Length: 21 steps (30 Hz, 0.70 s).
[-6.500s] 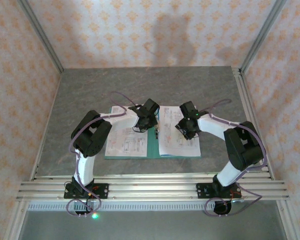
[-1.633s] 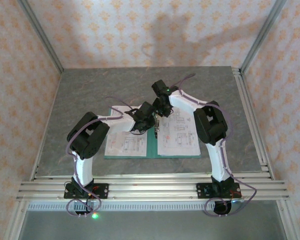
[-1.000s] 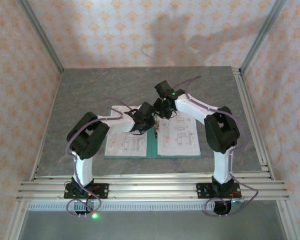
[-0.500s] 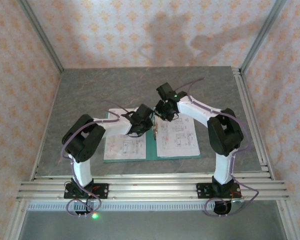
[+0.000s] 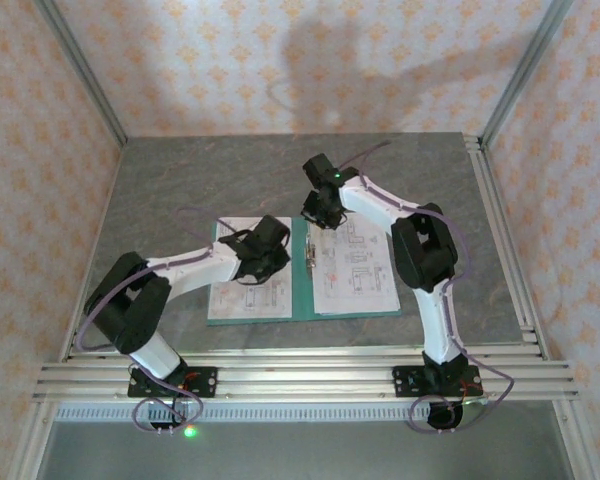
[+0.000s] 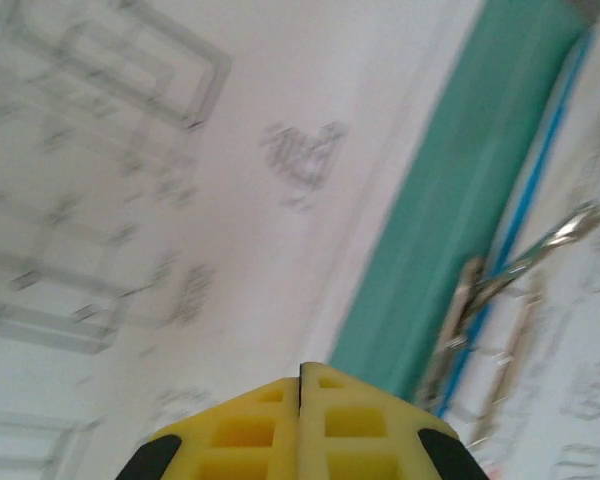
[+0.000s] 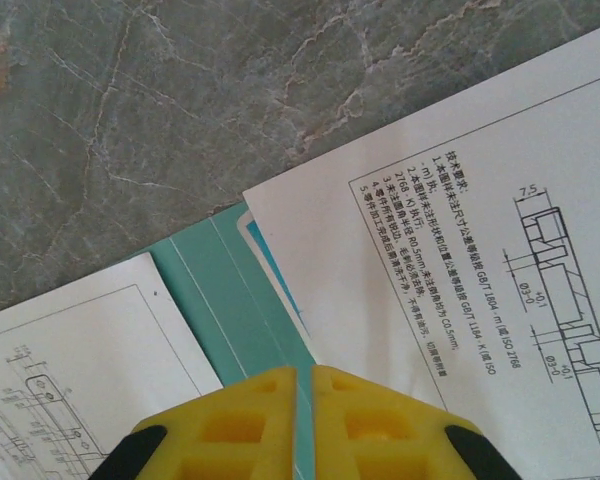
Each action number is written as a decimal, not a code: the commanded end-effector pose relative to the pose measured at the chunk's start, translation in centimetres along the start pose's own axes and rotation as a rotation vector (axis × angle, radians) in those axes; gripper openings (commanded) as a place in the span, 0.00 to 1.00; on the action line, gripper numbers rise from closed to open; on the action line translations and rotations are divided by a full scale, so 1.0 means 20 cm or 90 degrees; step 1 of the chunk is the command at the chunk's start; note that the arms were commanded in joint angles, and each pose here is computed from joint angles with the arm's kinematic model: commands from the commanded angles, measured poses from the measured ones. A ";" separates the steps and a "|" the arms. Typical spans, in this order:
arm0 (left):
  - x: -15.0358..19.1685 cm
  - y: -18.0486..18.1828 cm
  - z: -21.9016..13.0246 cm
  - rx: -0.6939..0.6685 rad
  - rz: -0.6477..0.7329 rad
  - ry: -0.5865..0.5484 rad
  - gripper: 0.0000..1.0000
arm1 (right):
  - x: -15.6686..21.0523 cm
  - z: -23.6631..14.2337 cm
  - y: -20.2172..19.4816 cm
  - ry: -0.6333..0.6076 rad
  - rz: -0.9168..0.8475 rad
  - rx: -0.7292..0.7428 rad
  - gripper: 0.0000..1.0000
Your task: Put the files into the folder
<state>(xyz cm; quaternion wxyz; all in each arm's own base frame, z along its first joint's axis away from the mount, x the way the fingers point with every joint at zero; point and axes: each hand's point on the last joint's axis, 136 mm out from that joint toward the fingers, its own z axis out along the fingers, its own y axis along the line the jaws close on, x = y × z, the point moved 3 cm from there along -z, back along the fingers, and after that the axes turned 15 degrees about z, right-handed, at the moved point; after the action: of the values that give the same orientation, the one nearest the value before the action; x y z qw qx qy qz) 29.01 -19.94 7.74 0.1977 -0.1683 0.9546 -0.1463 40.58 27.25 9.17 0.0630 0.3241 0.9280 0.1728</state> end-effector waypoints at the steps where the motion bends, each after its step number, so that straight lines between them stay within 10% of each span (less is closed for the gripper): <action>1: 0.12 0.20 -0.08 -0.083 0.006 0.035 0.00 | -0.02 -0.03 0.00 -0.014 -0.023 0.016 0.12; 21: 0.35 0.46 0.00 -0.116 -0.034 0.071 0.00 | 0.06 0.04 -0.02 0.026 -0.061 0.047 0.12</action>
<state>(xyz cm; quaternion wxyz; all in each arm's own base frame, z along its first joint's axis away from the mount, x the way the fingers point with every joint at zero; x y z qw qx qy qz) 22.19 -15.55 4.22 0.1416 -0.1822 0.9676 -0.1026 39.84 27.53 7.98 0.0436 0.2951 0.9426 0.1498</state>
